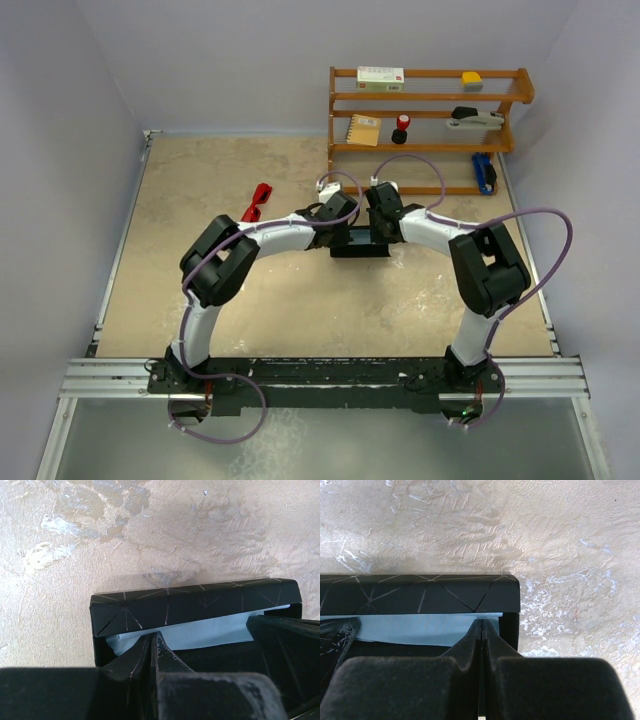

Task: Organize the sunglasses
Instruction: Place the glasses cleaning cloth in the sunglasses case.

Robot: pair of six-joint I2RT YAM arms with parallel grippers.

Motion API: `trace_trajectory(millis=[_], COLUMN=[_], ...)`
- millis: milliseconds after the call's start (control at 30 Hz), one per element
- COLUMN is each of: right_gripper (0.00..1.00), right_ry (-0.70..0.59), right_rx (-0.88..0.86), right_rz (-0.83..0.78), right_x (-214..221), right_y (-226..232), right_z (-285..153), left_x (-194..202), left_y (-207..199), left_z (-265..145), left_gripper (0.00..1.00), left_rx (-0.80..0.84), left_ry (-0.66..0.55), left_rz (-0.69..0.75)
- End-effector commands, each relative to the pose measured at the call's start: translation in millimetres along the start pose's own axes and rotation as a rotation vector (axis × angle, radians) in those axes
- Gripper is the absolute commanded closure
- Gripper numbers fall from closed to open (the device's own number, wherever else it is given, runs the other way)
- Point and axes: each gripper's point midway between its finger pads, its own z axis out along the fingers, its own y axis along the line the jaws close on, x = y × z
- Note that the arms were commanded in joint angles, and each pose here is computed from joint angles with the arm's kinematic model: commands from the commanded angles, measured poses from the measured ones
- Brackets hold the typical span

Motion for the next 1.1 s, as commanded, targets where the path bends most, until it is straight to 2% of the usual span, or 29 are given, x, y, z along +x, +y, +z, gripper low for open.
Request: trace_trajectory(millis=[0,300,467,1067], right_gripper=[1.00,1.00,1.00,1.00], right_ry=[0.048,-0.068,-0.091,-0.073], right_rx=[0.070,-0.091,-0.134,-0.180], right_rz=[-0.030,-0.021,-0.032,-0.018], right_x=[17,-17,-23,-5], right_y=[-19,7,17,28], right_z=[-5,-30,-36,-20], left_x=[8,-20,-30,-22], left_y=[19,-5,-12,-21], left_z=[-5,-33,-47,-31], left_gripper=[1.00,1.00,1.00,1.00], left_rx=[-0.059,-0.024,-0.002,0.026], left_ry=[0.017,-0.047,-0.087,-0.178], left_rz=[0.005,0.038,0.055,0.146])
